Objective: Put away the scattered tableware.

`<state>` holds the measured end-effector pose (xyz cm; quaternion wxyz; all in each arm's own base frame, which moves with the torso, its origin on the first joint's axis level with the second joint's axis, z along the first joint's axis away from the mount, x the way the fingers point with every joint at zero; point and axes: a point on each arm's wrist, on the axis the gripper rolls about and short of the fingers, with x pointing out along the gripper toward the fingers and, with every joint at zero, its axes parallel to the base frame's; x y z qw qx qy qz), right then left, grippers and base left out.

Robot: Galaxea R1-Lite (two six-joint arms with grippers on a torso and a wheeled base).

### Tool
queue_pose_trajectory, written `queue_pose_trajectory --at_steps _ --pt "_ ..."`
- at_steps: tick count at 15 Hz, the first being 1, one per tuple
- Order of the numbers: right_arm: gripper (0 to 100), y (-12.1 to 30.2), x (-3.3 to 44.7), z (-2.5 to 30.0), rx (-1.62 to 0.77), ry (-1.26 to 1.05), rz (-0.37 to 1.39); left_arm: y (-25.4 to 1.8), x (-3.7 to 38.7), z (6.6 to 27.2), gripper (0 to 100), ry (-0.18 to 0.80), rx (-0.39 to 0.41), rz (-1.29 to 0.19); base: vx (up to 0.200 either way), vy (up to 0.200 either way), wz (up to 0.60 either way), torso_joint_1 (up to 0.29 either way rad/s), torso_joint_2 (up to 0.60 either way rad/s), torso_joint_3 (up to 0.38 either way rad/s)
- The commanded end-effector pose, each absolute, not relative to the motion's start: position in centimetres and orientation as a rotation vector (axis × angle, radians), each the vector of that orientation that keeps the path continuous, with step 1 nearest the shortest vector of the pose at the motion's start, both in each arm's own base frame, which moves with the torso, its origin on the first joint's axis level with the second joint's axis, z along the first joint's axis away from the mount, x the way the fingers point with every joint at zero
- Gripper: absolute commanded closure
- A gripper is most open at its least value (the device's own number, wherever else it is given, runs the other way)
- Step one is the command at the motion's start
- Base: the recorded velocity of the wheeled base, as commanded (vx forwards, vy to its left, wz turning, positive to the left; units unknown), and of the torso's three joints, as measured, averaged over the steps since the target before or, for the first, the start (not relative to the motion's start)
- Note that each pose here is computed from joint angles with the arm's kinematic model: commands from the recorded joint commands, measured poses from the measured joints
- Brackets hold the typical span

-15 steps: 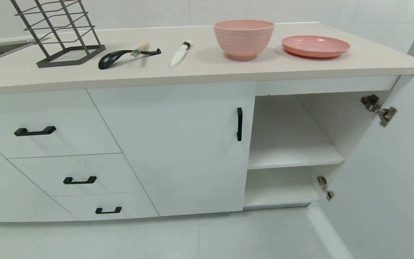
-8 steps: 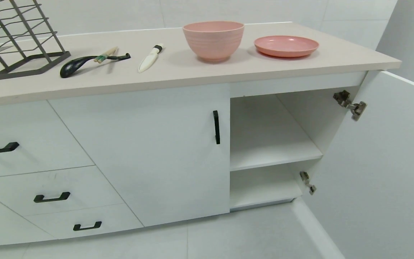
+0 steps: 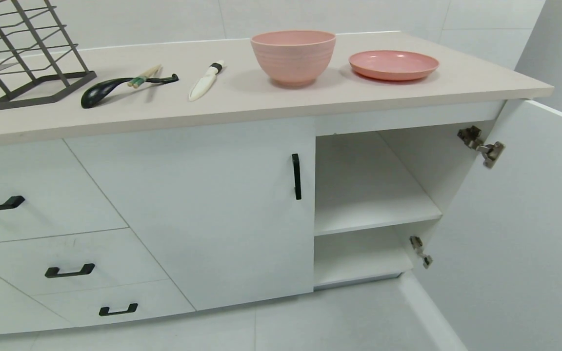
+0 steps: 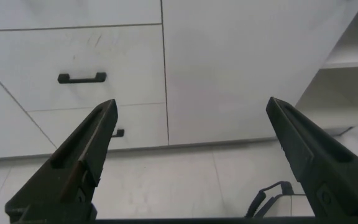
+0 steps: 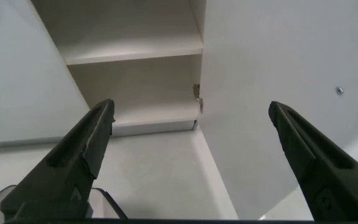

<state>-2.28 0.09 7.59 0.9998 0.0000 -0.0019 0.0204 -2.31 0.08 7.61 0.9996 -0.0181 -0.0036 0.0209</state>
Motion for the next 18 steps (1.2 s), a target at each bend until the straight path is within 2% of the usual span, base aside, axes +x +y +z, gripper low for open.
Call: queue_pose_trajectory --at_steps 1,3,14,18 --pt "0 0.09 -2.28 7.6 0.0 -0.005 0.041 0.08 -2.29 7.62 0 -0.005 -0.037 0.043 0.0 0.0 0.0 0.0 0.0 0.0" --pt "0 0.09 -2.28 7.6 0.0 -0.005 0.041 0.08 -2.29 7.62 0 -0.005 -0.041 0.043 0.0 0.0 0.0 0.0 0.0 0.0" --pt "0 0.07 -2.28 7.6 0.003 -0.005 0.029 0.08 -2.29 7.62 0 -0.005 -0.041 0.043 0.2 0.0 0.0 0.001 0.0 0.004" --pt "0 0.07 -2.28 7.6 0.001 -0.005 0.028 0.09 -2.29 7.62 0 -0.006 -0.041 0.044 0.0 0.0 0.0 0.0 0.0 0.0"
